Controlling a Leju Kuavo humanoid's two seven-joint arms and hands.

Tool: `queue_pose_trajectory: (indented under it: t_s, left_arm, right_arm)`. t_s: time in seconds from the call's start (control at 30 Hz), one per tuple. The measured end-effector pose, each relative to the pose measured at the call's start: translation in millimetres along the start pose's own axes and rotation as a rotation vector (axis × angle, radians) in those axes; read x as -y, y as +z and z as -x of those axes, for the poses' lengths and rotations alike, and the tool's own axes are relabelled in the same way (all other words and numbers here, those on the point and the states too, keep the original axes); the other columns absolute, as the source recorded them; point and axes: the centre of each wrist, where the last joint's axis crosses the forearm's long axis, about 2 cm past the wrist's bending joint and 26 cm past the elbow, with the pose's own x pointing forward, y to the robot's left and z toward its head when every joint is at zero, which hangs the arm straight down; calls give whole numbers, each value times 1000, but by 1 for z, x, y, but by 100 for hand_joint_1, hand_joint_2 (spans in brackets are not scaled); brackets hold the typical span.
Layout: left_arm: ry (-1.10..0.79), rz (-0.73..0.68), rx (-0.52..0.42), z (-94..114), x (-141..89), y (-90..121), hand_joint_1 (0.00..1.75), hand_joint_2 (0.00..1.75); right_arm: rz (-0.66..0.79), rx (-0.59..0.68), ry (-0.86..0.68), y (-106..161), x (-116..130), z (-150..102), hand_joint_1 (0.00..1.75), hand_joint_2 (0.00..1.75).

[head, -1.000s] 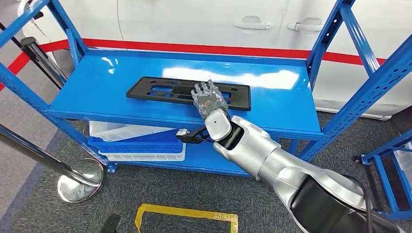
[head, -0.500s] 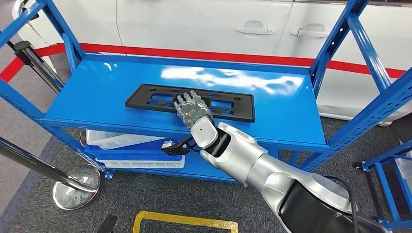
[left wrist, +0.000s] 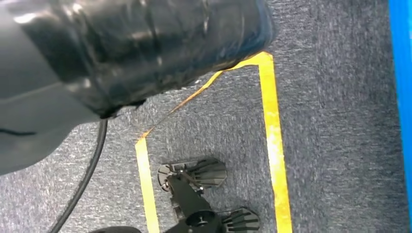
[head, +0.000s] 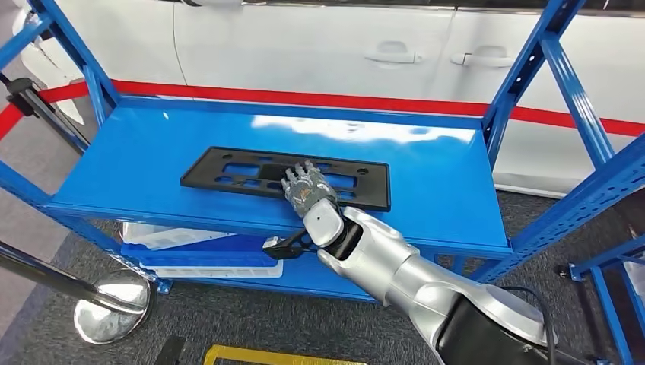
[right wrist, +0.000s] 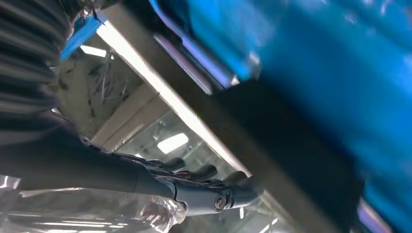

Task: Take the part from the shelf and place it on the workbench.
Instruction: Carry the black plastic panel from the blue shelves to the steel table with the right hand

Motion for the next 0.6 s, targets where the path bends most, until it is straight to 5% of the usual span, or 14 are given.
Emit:
queue_pose_trajectory:
  t_s: [0.47, 0.53, 0.6]
  left_arm:
    - [0, 5, 7, 0, 3, 0, 0, 0]
    - [2, 2, 7, 0, 3, 0, 0, 0]
    - [2, -1, 10, 0, 3, 0, 0, 0]
  right_arm:
    - [28, -138, 43, -2, -12, 7, 0, 175]
    - [18, -149, 49, -3, -15, 9, 20, 175]
    - [0, -159, 58, -4, -18, 13, 93, 175]
